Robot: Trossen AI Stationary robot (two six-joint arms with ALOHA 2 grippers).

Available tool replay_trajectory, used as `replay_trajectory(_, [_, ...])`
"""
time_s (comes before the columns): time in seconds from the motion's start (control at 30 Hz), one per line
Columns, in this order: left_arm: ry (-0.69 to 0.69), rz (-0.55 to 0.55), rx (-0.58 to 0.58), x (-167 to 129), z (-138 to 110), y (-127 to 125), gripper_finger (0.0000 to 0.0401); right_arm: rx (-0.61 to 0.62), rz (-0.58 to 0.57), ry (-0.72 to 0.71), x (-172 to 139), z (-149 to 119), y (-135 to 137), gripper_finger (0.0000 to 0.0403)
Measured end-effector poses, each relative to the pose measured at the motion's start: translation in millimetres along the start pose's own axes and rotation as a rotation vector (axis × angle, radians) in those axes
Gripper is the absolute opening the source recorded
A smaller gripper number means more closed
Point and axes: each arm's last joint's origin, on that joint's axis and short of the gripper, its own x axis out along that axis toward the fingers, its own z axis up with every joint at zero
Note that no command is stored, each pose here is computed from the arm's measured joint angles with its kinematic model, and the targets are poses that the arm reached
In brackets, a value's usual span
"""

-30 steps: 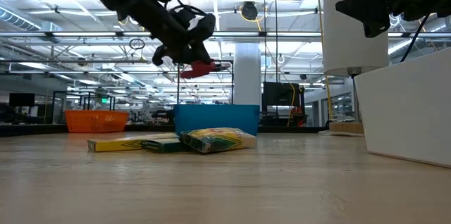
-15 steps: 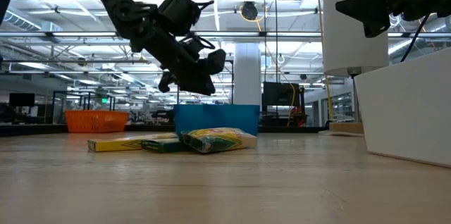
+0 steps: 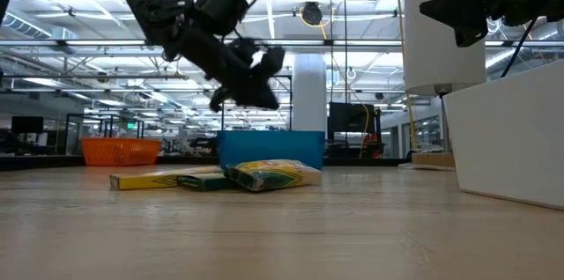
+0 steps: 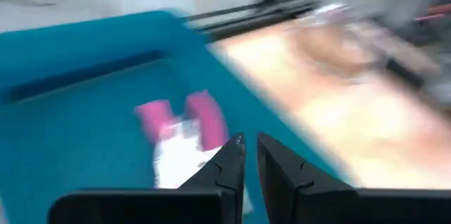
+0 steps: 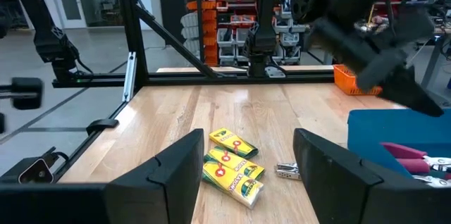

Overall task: Pick & Place School Supplies
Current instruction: Put the yellow crayon pack into the orange bin

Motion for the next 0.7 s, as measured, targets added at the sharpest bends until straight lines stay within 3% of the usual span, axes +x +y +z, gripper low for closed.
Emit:
replay_trajectory(0.13, [0.015, -0.222, 0.017, -12, 8, -17, 0.0037, 0.0, 0.0, 0.0, 0, 0, 0, 0.021])
replay_trajectory(0.27, [-0.023, -0.374, 0.138, -31, 6, -46, 0.0047, -0.001, 0.0, 0.001, 0, 0, 0, 0.021])
replay_trajectory(0.47, [-0.038, -0.538, 0.207, -59, -15, -88, 0.0137, -0.001, 0.0, 0.001, 0, 0, 0, 0.021])
replay_trajectory(0.57, [0.027, -0.561, 0.222, -70, -30, -100, 0.0194, -0.001, 0.0, 0.001, 0, 0, 0, 0.021])
replay_trajectory(0.7, [0.141, -0.388, 0.165, -81, -52, -105, 0.0234, -0.001, 0.0, 0.001, 0, 0, 0, 0.021])
